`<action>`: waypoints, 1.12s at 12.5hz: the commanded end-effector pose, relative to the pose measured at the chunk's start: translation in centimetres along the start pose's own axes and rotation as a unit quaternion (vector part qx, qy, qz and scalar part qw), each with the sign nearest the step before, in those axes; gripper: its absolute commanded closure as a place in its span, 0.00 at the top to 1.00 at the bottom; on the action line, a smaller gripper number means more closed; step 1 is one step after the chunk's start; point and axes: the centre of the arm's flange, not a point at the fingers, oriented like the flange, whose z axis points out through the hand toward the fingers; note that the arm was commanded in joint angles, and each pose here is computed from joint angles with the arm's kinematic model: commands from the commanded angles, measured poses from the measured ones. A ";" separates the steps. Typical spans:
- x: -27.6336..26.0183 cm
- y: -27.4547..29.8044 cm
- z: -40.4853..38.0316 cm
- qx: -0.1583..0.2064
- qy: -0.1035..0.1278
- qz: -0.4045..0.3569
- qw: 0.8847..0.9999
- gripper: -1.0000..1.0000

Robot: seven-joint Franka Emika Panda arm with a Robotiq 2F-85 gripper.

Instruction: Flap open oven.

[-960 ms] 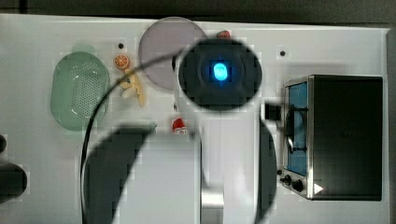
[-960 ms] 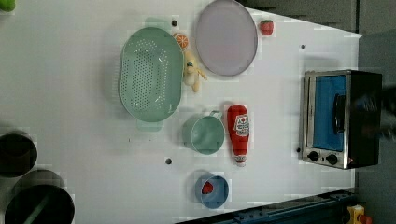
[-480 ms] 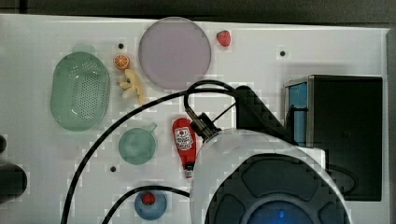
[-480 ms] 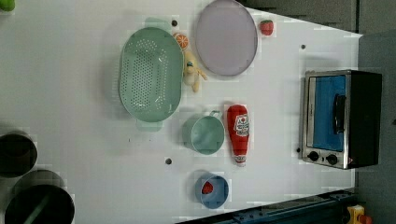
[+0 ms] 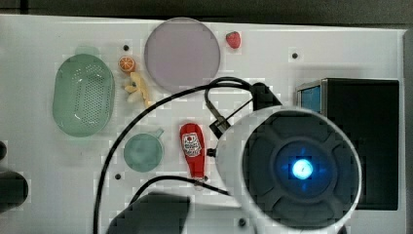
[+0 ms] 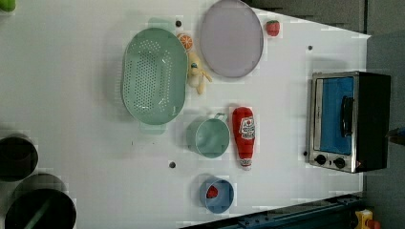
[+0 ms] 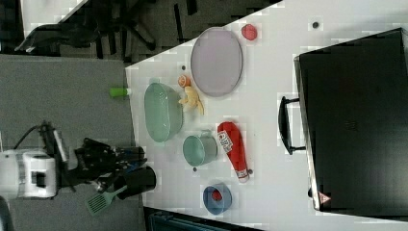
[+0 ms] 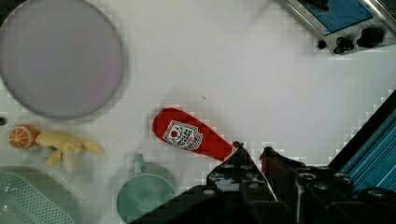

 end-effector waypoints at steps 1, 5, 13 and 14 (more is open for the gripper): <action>2.6 1.8 0.9 -0.001 -0.014 -0.032 0.999 0.17; 7.7 4.6 4.8 -0.001 -0.019 -0.180 0.983 0.17; 15.8 10.7 16.4 0.002 0.052 -0.369 0.928 0.17; 16.6 11.3 17.7 0.000 0.067 -0.382 0.922 0.17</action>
